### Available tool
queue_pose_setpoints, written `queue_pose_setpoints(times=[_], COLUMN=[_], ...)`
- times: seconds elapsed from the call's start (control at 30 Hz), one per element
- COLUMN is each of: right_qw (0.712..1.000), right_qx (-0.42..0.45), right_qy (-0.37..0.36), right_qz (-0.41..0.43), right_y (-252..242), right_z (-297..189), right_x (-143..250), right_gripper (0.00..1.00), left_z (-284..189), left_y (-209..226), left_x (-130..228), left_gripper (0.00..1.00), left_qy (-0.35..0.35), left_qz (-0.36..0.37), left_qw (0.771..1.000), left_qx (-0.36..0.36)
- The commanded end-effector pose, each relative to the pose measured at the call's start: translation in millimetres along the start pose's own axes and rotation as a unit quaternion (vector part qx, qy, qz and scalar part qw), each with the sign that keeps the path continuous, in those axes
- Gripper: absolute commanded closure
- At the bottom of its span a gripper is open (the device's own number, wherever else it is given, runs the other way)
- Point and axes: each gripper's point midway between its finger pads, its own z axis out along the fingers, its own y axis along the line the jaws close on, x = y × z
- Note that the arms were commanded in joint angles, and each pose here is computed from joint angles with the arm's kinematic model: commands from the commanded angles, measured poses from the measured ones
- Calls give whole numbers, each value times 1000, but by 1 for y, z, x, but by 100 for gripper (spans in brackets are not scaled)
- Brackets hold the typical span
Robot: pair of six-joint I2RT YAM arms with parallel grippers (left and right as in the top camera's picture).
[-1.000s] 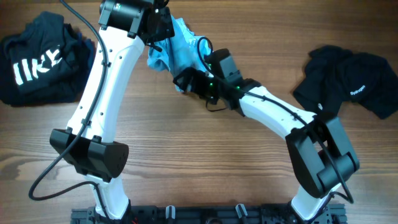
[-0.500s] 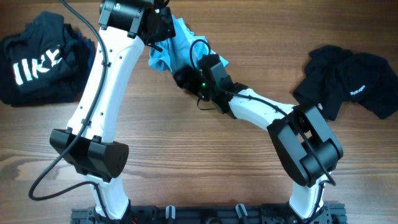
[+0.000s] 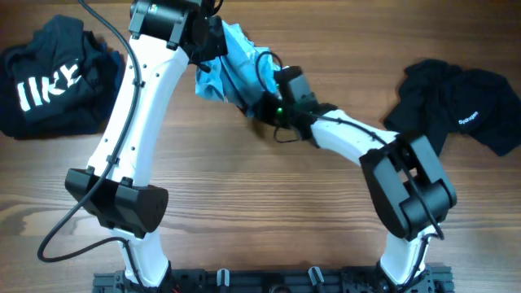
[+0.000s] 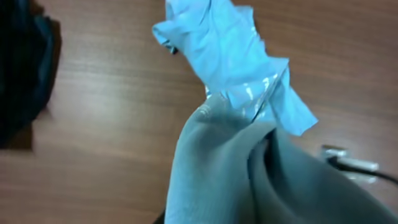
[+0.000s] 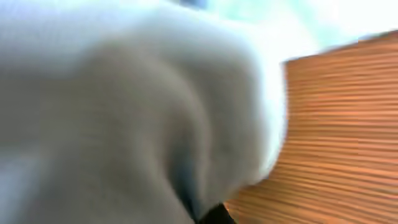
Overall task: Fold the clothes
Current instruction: 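Reach the right gripper to the hanging shirt and grasp its lower edge, then stretch the shirt between both grippers and lower it onto the table center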
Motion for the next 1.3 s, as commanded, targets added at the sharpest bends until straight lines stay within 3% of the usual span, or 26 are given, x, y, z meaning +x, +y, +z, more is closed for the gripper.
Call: queue_pose_setpoints(times=[0.0,0.23,0.53,0.73,0.83,1.0,1.27], right_qw=[998,994,987,976,971,966,964], right_qx=[1,53,136,190,207,225,238], right_qy=[-9,1,32,85,100,112,105], right_qz=[-69,-96,-77,-63,-60,-57,-60], right_y=[-5,-27,-54,-74,-80,-87,-91], right_z=[-42,-126,-211,-233,-238,-243,-245], right_x=[-22,-28,7,39,48,54,51], right_gripper=[95,96,96,96,96,96,96], left_z=[0,-3,-11,-4,5,24,24], left_y=[14,37,36,13,10,35,80], left_x=[3,30,68,96,118,150,191], left_gripper=[96,95,60,48,50,64,67], left_qy=[14,75,154,195,225,272,291], left_qz=[-4,0,13,44,62,41,-18], left_qw=[1000,996,987,979,971,954,930], left_qx=[-13,-49,-47,-32,-46,-117,-224])
